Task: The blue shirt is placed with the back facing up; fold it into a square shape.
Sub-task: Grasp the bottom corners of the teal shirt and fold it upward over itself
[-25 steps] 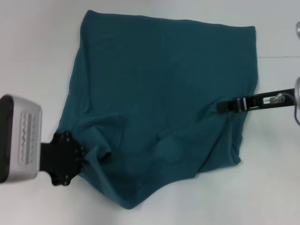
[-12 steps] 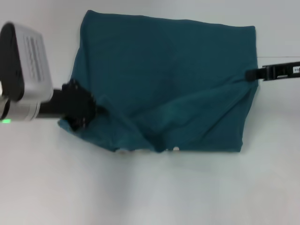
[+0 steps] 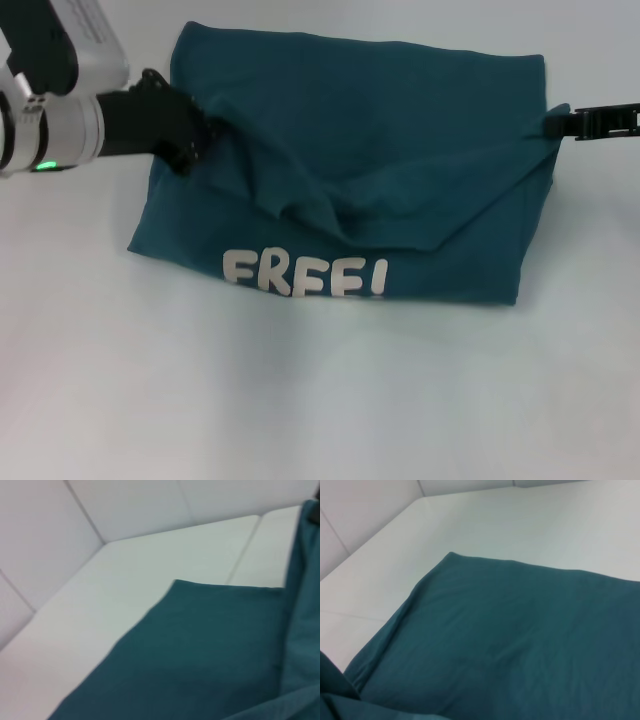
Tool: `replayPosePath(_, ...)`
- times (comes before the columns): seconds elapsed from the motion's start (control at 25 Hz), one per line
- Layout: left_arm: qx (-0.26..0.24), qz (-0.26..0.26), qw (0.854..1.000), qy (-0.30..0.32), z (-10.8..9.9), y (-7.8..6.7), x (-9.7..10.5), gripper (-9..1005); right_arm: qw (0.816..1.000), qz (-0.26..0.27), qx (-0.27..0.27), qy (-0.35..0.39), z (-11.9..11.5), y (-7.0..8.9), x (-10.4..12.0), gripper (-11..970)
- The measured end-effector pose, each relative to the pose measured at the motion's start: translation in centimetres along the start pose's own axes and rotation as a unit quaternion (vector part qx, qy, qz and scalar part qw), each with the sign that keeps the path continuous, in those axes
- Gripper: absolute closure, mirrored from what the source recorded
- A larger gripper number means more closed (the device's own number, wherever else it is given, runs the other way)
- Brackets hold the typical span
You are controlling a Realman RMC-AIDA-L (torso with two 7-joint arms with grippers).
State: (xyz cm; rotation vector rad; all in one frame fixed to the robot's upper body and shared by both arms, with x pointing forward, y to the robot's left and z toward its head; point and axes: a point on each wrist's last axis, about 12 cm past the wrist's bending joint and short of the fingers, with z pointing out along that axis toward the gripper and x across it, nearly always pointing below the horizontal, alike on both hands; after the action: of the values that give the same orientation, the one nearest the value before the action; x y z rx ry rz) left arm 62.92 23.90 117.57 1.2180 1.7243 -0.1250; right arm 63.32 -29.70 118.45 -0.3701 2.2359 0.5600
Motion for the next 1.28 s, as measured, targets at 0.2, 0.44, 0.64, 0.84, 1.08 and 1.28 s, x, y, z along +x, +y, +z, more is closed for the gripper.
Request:
replayPosePath(0.2, -0.039, -0.025, 0.999, 0.002, 0.9, 1.0, 0.3, 980, 1.000, 0.007, 0.018, -0.015, -0.3, -0.8, -0.1, 942)
replayPosePath(0.44, -0.070, -0.051, 0.996, -0.005, 1.7, 1.7, 0.5, 981, 0.999, 0.013, 0.039, -0.032, -0.5, -1.6, -0.3, 943)
replayPosePath(0.64, -0.082, -0.061, 0.995, -0.007, 2.5, 1.9, 0.4, 982, 0.998, 0.015, 0.057, -0.024, 0.1, -2.3, -0.4, 942)
replayPosePath(0.84, -0.099, -0.067, 0.993, -0.004, 3.3, 2.3, 0.1, 981, 0.997, 0.007, 0.079, -0.022, 0.7, -2.9, -0.9, 942)
replayPosePath(1.08, -0.123, -0.081, 0.989, -0.012, 3.9, 2.9, -0.3, 981, 0.995, 0.001, 0.093, -0.033, 0.9, -3.1, -1.8, 942)
replayPosePath(1.28, -0.142, -0.086, 0.986, -0.013, 4.1, 3.4, -0.4, 981, 0.994, -0.004, 0.099, -0.047, 1.1, -2.9, -2.4, 943)
